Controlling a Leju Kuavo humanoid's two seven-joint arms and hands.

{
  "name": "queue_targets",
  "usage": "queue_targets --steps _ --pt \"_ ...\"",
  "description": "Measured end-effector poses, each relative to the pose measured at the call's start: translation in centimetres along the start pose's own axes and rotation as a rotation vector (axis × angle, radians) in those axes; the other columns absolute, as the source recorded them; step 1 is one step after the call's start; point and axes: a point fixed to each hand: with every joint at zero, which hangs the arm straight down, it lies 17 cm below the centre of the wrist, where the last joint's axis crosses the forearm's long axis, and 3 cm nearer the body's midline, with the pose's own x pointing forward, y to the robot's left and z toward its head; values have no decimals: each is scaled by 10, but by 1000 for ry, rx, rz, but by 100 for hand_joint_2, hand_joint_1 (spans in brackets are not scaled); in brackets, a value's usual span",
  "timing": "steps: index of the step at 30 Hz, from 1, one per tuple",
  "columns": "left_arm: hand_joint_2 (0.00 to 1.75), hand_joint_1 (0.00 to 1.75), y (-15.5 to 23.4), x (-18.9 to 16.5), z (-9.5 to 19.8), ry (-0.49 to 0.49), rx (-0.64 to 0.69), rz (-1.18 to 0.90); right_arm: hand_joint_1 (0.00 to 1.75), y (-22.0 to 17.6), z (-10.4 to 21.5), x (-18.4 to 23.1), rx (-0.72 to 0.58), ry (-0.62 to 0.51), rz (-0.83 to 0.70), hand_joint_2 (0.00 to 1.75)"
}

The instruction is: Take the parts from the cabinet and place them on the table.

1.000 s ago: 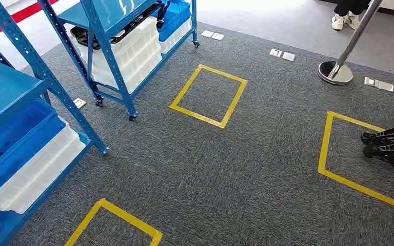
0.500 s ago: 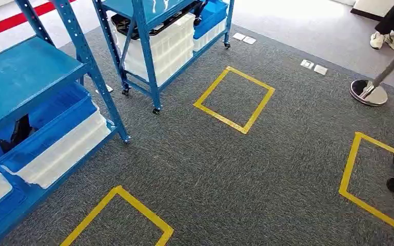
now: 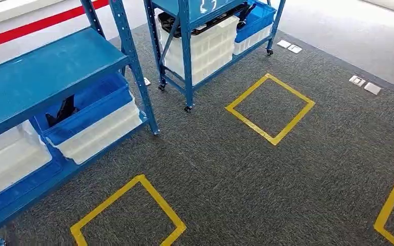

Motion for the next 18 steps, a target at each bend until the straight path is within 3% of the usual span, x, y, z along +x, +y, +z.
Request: queue_targets --steps 18 --pt "0 0 2 4 -2 -6 6 1 0 2 0 -1 3 1 0 0"
